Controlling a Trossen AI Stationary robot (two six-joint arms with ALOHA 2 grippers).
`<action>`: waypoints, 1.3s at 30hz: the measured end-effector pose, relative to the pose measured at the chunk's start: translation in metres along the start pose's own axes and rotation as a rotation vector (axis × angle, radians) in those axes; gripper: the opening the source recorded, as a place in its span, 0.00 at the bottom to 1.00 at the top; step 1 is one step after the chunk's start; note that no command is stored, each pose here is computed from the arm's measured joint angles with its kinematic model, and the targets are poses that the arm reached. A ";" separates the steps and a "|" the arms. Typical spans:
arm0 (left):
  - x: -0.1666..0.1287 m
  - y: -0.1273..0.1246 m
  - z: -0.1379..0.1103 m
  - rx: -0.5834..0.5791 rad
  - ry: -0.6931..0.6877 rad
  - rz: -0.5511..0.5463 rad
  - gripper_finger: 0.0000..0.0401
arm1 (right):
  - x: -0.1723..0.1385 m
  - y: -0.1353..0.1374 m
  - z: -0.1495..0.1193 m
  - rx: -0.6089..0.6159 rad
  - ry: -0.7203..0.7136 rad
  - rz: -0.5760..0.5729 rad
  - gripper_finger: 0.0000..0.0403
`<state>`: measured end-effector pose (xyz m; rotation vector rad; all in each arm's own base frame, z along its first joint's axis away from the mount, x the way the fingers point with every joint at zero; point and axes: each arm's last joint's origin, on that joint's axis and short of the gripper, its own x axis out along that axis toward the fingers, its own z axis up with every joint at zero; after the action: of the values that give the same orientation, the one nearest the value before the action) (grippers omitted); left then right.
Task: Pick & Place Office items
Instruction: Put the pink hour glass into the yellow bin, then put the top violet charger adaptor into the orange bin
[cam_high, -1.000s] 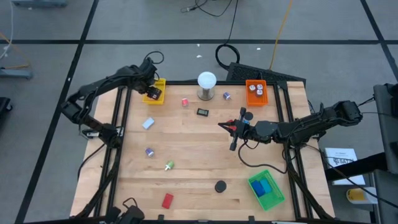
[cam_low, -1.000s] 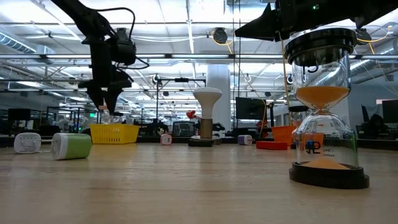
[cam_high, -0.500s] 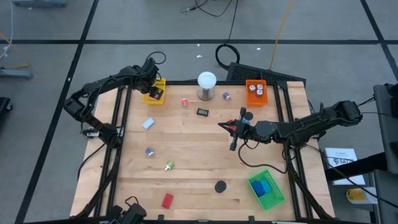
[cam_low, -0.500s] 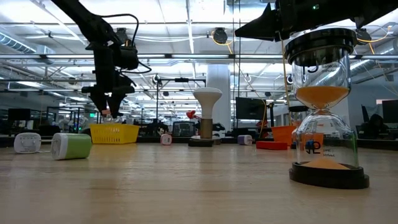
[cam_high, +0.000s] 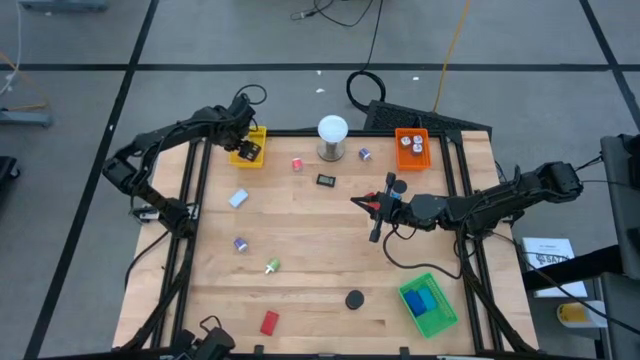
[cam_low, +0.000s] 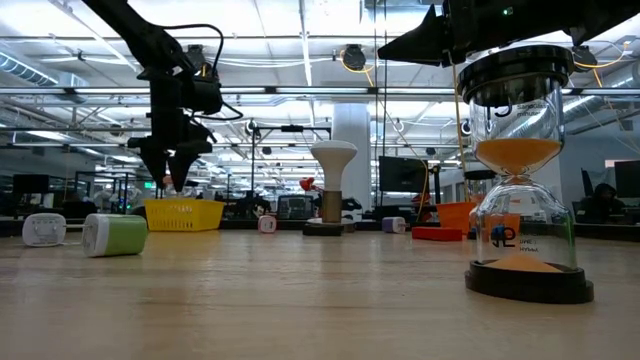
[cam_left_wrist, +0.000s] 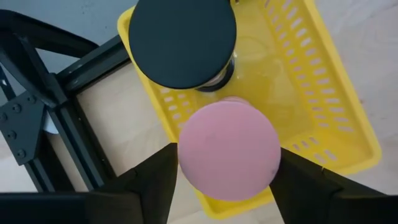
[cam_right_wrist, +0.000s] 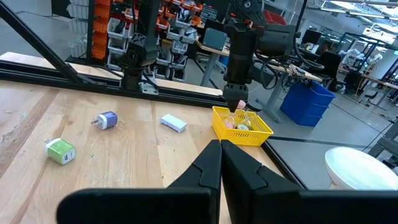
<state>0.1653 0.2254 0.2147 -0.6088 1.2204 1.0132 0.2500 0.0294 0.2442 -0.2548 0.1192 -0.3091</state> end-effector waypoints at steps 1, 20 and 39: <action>0.000 0.000 0.000 0.002 0.001 0.000 0.57 | 0.000 0.000 0.000 0.000 0.000 0.000 0.01; -0.011 0.003 -0.005 0.042 0.000 -0.004 0.73 | 0.000 0.000 0.000 0.000 0.000 0.000 0.01; -0.078 -0.029 -0.111 0.311 -0.412 -0.390 0.33 | 0.000 0.000 0.000 0.000 0.000 0.000 0.01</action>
<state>0.1375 0.0959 0.2548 -0.3505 0.8277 0.5662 0.2500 0.0295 0.2442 -0.2552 0.1193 -0.3093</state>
